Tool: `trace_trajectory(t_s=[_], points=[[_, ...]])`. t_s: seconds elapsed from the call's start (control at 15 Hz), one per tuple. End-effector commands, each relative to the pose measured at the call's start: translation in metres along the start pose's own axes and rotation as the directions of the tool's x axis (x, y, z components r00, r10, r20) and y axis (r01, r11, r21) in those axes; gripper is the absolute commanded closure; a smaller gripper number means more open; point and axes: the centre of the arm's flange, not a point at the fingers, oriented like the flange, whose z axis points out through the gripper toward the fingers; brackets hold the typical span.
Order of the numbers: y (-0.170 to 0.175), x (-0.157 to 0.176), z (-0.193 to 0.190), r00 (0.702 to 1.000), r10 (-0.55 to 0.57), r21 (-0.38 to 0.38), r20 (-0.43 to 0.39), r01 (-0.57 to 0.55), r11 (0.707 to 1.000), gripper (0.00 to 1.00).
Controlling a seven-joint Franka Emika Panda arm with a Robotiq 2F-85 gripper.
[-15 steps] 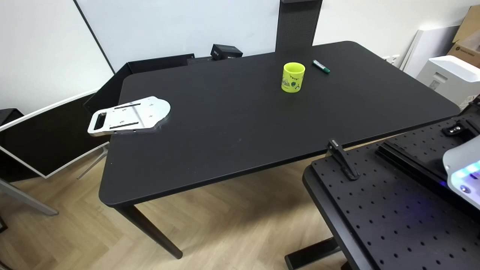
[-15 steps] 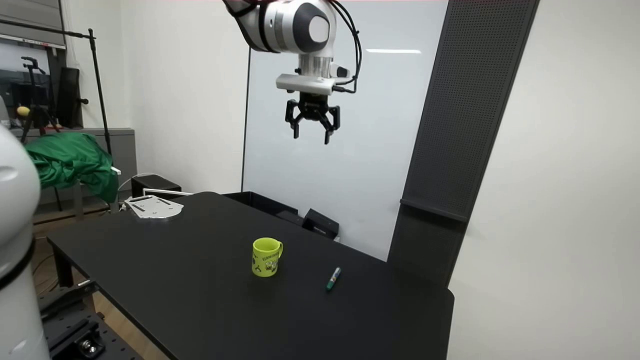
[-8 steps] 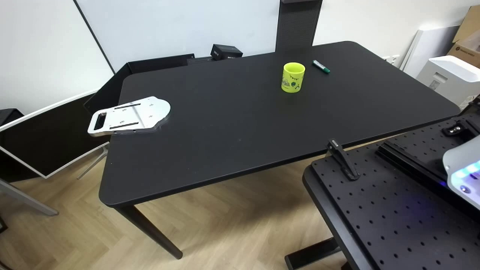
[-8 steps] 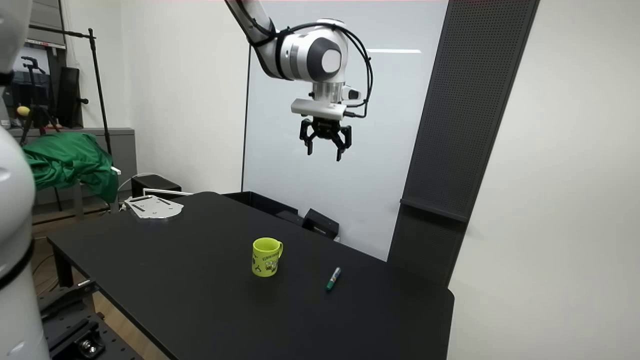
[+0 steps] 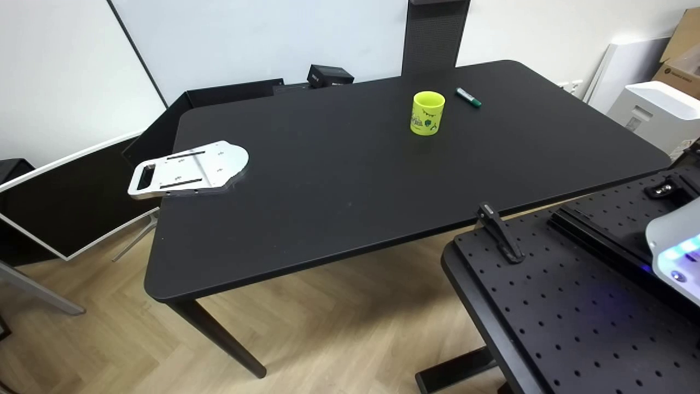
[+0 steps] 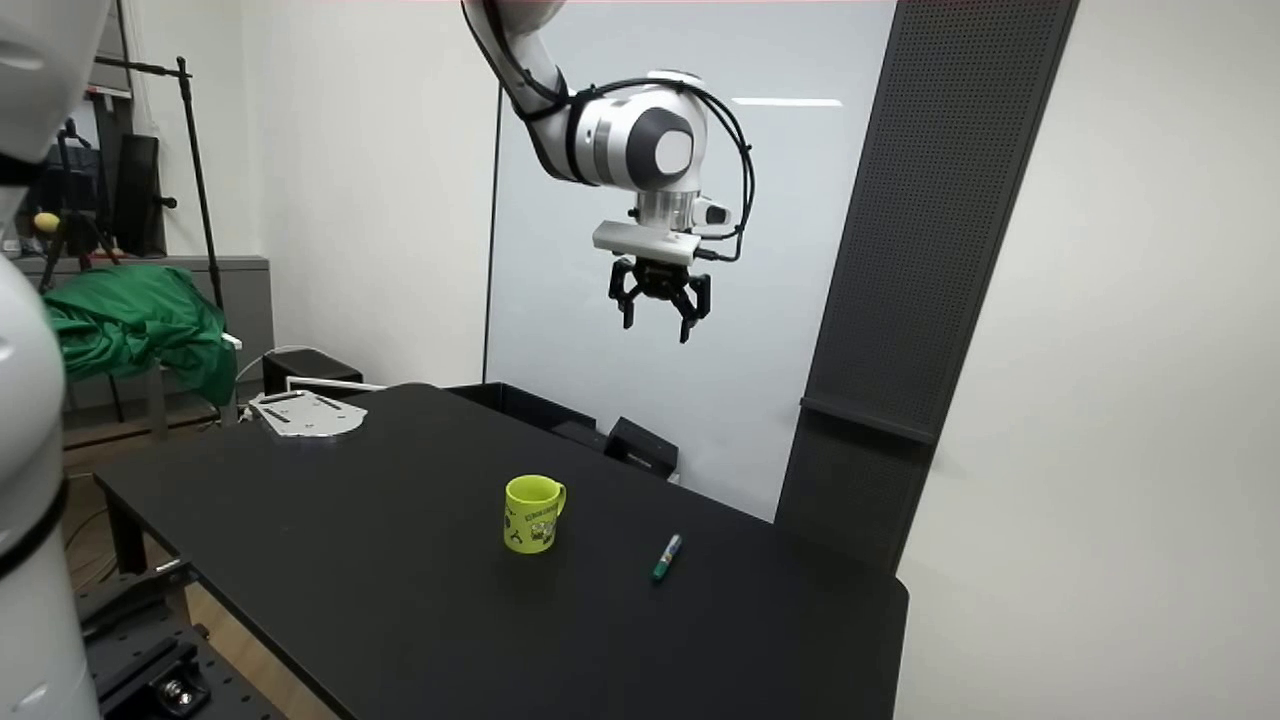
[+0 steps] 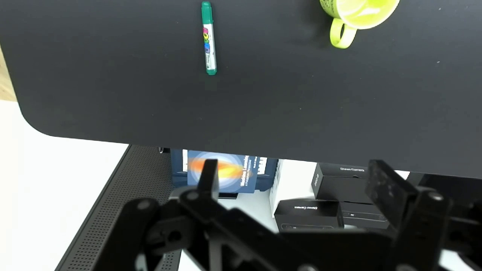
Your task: Pick the marker on the table and put it in the mug
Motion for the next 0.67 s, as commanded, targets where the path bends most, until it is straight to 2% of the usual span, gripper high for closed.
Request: trace_trajectory(t_s=[0.0, 0.2, 0.47, 0.6], points=[[0.0, 0.0, -0.001, 1.0, 0.0, 0.0, -0.001, 0.0, 1.0, 0.0], [0.0, 0.001, -0.001, 1.0, 0.001, 0.0, -0.003, -0.001, 1.0, 0.0], [0.038, 0.02, 0.003, 0.997, 0.064, -0.029, -0.041, -0.065, 0.997, 0.0], [0.065, 0.033, 0.012, 0.995, 0.099, -0.045, -0.029, -0.1, 0.994, 0.0]])
